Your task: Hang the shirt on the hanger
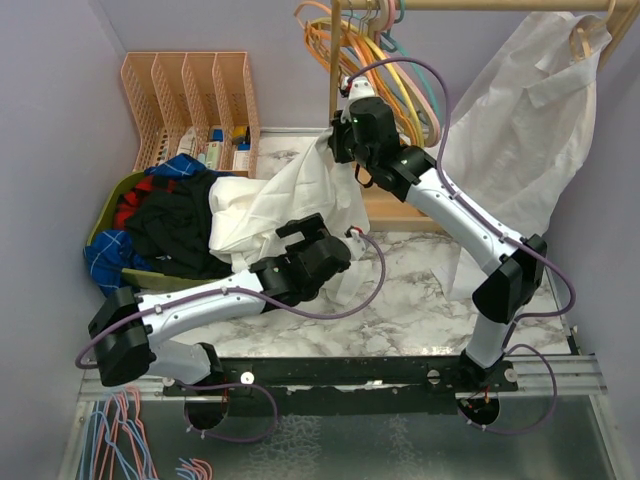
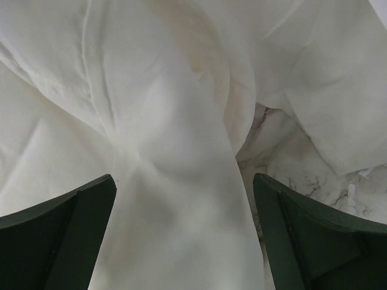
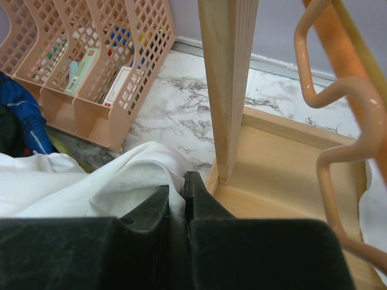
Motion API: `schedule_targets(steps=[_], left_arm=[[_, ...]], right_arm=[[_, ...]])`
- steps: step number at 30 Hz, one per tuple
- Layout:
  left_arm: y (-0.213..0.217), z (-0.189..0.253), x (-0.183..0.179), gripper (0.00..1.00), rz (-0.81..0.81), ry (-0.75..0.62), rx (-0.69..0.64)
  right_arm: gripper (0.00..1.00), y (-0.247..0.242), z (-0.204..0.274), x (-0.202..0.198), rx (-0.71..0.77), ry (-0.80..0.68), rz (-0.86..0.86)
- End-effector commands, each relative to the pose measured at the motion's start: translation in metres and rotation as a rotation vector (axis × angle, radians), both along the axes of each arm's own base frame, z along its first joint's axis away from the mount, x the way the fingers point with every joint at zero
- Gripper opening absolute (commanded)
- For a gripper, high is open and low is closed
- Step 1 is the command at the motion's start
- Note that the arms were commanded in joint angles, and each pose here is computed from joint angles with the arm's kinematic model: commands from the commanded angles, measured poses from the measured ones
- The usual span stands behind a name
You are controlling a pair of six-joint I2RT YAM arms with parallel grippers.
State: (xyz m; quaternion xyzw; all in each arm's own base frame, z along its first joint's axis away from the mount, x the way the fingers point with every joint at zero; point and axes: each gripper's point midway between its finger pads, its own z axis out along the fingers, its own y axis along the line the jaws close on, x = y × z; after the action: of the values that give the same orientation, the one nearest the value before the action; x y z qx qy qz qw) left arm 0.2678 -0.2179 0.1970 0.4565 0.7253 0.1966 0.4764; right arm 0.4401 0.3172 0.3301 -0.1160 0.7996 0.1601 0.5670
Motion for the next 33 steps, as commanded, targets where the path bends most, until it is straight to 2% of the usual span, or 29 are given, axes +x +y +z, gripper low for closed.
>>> schedule_targets(steps=[1,5,6,8,9,10,13,15,18,20,23,27,30,33], left_arm=[[0.002,0.014,0.010,0.99,0.050,-0.142,0.071],[0.003,0.003,0.012,0.99,0.069,-0.145,0.126],[0.002,-0.001,0.011,0.89,0.061,-0.131,0.142],[0.000,-0.007,0.009,0.42,0.044,-0.088,0.156],[-0.001,-0.010,0.007,0.10,0.043,-0.065,0.159],[-0.001,-0.011,0.006,0.00,0.040,-0.048,0.161],[0.000,-0.012,-0.004,0.00,-0.023,0.065,0.195],[-0.005,-0.003,-0.015,0.00,-0.124,0.201,0.123],[-0.004,0.063,-0.017,0.00,-0.225,0.278,-0.104],[0.004,0.104,-0.026,0.00,-0.305,0.281,-0.181],[0.016,0.155,-0.044,0.00,-0.392,0.251,-0.266],[0.036,0.194,-0.046,0.00,-0.380,0.167,-0.334],[0.049,0.228,-0.038,0.00,-0.340,0.054,-0.377],[0.061,0.284,-0.024,0.00,-0.270,-0.118,-0.441]], right_arm=[[0.01,-0.004,0.025,0.000,0.073,-0.046,0.008],[0.01,-0.008,0.023,0.000,0.081,-0.043,0.012],[0.01,-0.008,0.023,0.000,0.084,-0.042,0.013],[0.01,-0.009,0.021,-0.001,0.084,-0.038,0.019],[0.01,-0.009,0.021,-0.002,0.085,-0.036,0.021],[0.01,-0.010,0.022,-0.003,0.088,-0.037,0.023],[0.01,-0.012,0.024,-0.010,0.099,-0.039,0.035],[0.01,-0.012,0.028,-0.017,0.111,-0.041,0.056],[0.01,-0.012,0.033,-0.033,0.126,-0.039,0.112],[0.01,-0.014,0.032,-0.046,0.122,-0.040,0.153],[0.01,-0.010,0.034,-0.073,0.143,-0.047,0.271],[0.01,-0.011,0.044,-0.106,0.151,-0.065,0.394],[0.01,-0.022,0.078,-0.126,0.159,-0.160,0.436],[0.01,-0.040,0.135,-0.143,0.148,-0.345,0.450]])
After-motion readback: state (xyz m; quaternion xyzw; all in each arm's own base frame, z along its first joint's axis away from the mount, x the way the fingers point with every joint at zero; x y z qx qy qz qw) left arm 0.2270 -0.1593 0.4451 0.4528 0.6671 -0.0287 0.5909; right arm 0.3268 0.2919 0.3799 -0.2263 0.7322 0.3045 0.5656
